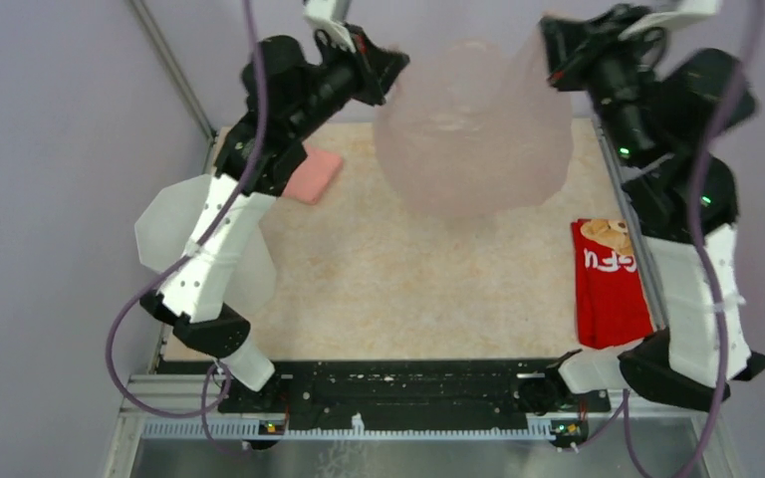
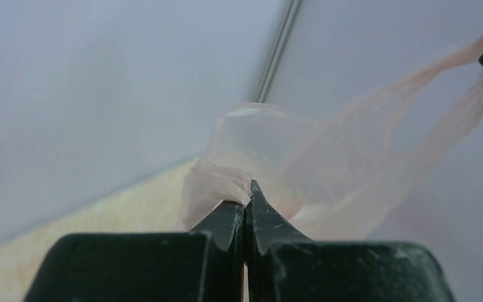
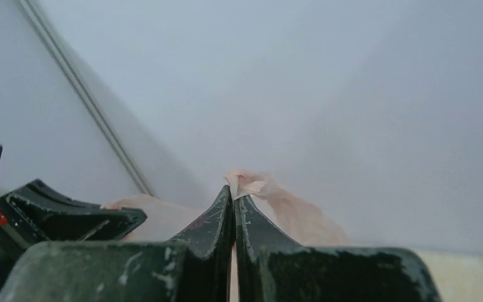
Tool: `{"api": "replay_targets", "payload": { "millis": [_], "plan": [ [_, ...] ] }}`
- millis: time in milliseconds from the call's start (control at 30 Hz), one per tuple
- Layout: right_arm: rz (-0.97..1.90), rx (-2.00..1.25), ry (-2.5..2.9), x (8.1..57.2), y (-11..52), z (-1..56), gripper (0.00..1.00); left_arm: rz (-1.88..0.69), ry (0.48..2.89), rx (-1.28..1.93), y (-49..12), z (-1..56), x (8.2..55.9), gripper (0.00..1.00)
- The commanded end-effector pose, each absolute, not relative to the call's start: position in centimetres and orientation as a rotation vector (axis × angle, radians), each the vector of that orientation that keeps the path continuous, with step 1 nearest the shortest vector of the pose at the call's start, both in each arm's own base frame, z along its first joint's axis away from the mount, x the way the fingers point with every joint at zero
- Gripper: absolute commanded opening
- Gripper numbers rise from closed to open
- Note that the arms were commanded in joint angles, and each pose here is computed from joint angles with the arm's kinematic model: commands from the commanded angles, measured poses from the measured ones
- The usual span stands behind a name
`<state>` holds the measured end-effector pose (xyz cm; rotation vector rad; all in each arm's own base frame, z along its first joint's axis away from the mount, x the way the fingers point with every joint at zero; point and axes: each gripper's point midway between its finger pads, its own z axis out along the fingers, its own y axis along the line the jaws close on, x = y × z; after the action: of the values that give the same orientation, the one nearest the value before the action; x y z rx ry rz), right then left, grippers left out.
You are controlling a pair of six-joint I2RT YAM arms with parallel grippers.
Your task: Put the trash bags into the trash bin
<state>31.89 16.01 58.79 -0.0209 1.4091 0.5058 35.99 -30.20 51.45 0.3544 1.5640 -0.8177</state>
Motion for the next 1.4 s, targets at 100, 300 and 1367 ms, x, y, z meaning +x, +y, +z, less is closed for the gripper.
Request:
{"api": "replay_targets", "payload": {
  "millis": [100,300,1367],
  "plan": [
    [0.568,-0.019,1.141,26.2,13.0,66.5,0.00,-0.945,1.195,0.388,-27.4,63.3,29.3,0.00],
    [0.686,-0.070,1.303,28.3,16.9,59.0,0.00,-0.967,1.312,0.407,-28.0,58.2,29.3,0.00],
    [1.294,-0.473,1.352,26.4,28.9,47.6,0.34,-1.136,1.725,0.265,-31.5,48.2,31.5,0.00]
  ]
}}
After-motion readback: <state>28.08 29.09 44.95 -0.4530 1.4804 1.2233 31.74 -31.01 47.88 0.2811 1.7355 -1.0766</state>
